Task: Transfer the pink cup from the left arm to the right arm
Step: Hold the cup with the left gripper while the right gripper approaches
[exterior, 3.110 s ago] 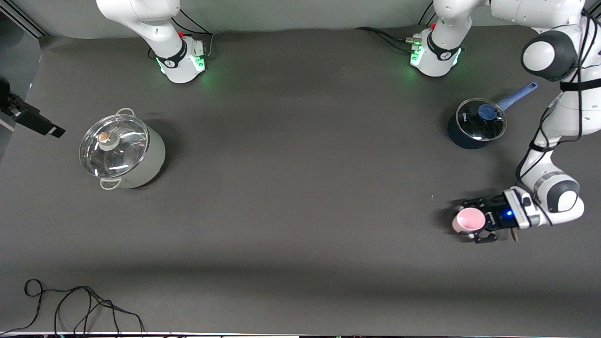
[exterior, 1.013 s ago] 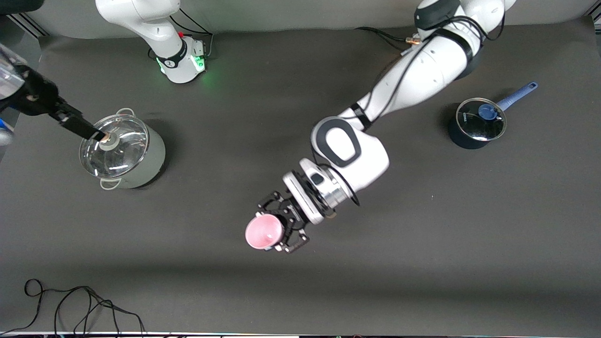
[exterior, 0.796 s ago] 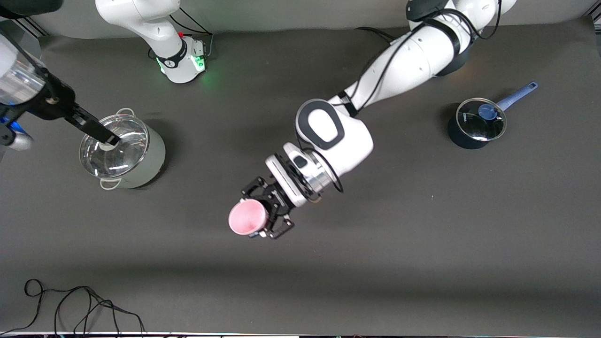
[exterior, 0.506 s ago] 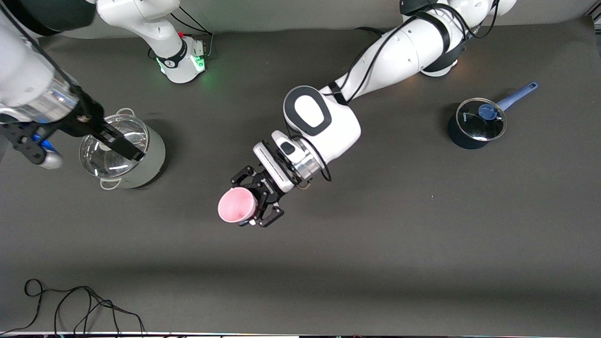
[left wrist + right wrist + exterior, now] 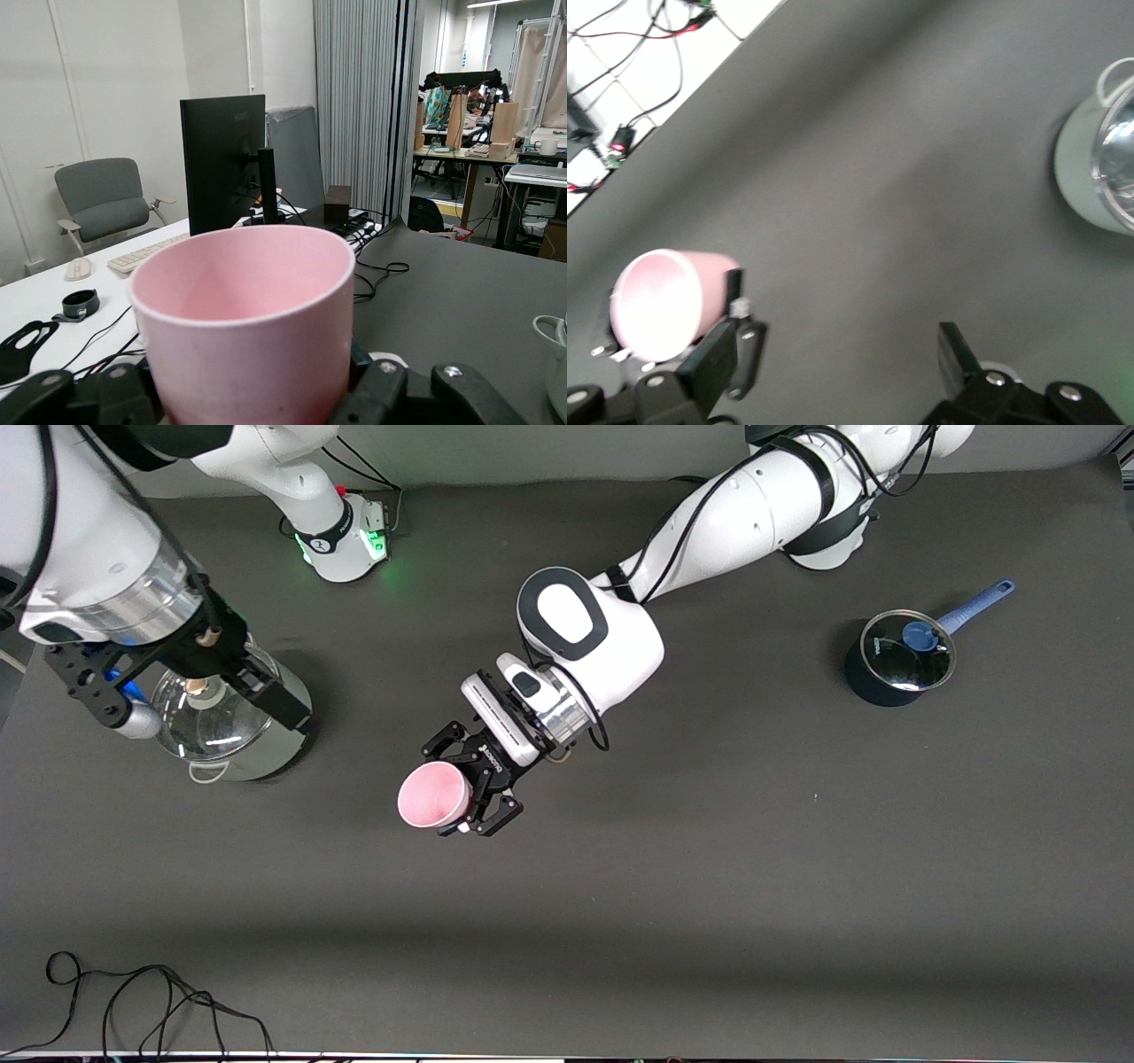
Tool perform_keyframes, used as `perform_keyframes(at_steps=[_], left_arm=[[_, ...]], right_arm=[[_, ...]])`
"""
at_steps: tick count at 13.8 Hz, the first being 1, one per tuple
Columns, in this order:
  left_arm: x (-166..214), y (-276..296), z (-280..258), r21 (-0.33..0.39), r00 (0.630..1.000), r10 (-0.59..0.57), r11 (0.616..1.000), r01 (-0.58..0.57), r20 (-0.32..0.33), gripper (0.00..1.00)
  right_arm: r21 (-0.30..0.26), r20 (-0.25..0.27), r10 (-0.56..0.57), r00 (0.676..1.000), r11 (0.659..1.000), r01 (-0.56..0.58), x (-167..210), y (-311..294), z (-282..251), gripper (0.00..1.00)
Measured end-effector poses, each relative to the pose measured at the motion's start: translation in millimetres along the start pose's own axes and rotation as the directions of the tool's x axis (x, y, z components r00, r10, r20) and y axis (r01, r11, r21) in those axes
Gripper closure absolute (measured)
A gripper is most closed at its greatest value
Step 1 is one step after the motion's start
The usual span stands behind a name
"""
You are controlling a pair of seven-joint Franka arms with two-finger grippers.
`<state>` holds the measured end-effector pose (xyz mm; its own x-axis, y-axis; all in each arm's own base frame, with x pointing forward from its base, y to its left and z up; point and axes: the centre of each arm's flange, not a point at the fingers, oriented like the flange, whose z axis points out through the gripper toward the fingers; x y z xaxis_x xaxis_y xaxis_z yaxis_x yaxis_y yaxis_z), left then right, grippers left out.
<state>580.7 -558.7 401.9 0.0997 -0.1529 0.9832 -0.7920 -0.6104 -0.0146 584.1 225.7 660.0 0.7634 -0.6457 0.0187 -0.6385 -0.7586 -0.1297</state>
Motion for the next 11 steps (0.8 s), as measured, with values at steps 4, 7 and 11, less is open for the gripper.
perform_keyframes(at_steps=[4, 7, 11], left_arm=[[0.5, -0.6, -0.1, 0.002, 1.0, -0.001, 1.0, 0.001, -0.001, 0.34], [0.9, -0.7, -0.2, 0.003, 1.0, -0.001, 1.0, 0.001, -0.002, 0.34], [1.4, -0.8, -0.3, 0.003, 1.0, -0.001, 1.0, 0.001, -0.003, 0.34]], right_arm=[[0.012, -0.002, -0.011, 1.0, 1.0, 0.011, -41.5, -50.8, 17.3, 0.0], [0.011, -0.004, -0.016, 1.0, 1.0, 0.016, -45.5, -63.9, 28.1, 0.0], [-0.022, 0.004, -0.007, 1.0, 1.0, 0.007, -35.7, -73.6, 62.6, 0.0]])
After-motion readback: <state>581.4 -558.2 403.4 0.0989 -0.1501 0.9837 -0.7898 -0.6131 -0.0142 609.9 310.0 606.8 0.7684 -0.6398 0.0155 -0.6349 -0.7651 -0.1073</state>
